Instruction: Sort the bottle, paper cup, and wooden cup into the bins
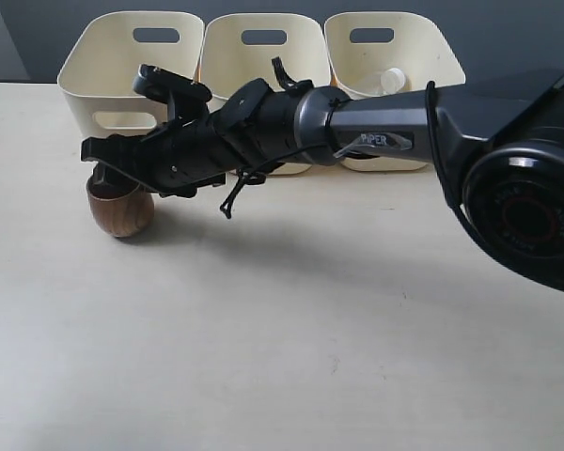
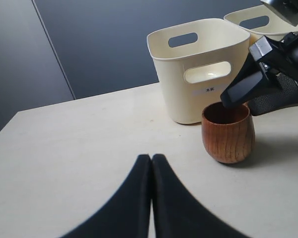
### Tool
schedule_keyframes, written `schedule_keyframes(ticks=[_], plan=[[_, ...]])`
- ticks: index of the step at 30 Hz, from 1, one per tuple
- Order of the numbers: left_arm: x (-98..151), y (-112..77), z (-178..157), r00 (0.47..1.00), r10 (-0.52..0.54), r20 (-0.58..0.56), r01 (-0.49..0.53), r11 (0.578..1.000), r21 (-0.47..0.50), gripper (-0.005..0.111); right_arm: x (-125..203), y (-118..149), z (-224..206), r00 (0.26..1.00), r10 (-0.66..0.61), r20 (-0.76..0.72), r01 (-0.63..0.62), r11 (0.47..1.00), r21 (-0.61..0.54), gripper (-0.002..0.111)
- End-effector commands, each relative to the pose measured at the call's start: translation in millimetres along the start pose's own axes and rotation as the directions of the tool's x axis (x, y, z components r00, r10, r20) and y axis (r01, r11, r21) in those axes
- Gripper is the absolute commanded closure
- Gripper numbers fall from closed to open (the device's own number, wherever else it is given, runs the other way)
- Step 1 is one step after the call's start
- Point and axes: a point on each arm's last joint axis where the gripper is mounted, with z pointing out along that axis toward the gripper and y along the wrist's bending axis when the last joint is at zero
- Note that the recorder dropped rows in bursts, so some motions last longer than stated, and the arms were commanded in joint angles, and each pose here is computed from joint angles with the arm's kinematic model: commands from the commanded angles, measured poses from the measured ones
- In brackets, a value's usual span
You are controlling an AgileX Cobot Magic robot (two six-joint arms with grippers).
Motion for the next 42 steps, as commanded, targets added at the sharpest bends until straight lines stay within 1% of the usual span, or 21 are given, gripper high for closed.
schedule_keyframes(ticks=[1, 7, 12, 32, 34, 37, 39, 41, 42], plan=[[-0.5, -0.1, -0.3, 1.0, -0.001, 0.011, 0.001, 1.0, 0.002, 0.107, -8.5, 2.6, -5.4, 0.999, -0.001, 0.039, 0.0, 1.0, 0.005, 0.045], [-0.5, -0.1, -0.3, 1.0, -0.001, 0.011, 0.001, 1.0, 0.002, 0.107, -7.9, 1.5, -4.6, 0.999, 0.004, 0.038, -0.005, 1.0, 0.01, 0.045], [-0.5, -0.1, -0.3, 1.0, -0.001, 0.011, 0.001, 1.0, 0.002, 0.107, 6.1, -13.5, 11.0, 0.999, 0.031, -0.01, -0.031, 0.999, 0.031, 0.045], [-0.3, -0.2, -0.3, 1.0, -0.001, 0.009, 0.001, 1.0, 0.002, 0.107, 7.8, -13.1, 11.3, 0.999, 0.03, -0.027, -0.03, 0.999, 0.024, 0.045], [-0.3, -0.2, -0.3, 1.0, -0.001, 0.009, 0.001, 1.0, 0.002, 0.107, 8.3, -12.8, 11.3, 0.999, 0.03, -0.033, -0.03, 0.999, 0.021, 0.049], [-0.3, -0.2, -0.3, 1.0, -0.001, 0.009, 0.001, 1.0, 0.002, 0.107, 9.5, -12.8, 11.2, 0.999, 0.012, -0.047, -0.011, 1.0, 0.021, 0.067], [-0.3, -0.2, -0.3, 1.0, -0.001, 0.009, 0.001, 1.0, 0.002, 0.107, 10.3, -13.1, 11.2, 0.998, -0.006, -0.056, 0.008, 1.0, 0.023, 0.077], [-0.3, -0.2, -0.3, 1.0, -0.001, 0.009, 0.001, 1.0, 0.002, 0.107, 10.5, -13.6, 11.1, 0.998, -0.019, -0.059, 0.02, 0.999, 0.028, 0.08], [-0.3, -0.2, -0.3, 1.0, -0.001, 0.009, 0.001, 1.0, 0.002, 0.107, 10.6, -13.7, 11.1, 0.998, -0.019, -0.06, 0.021, 0.999, 0.029, 0.079]])
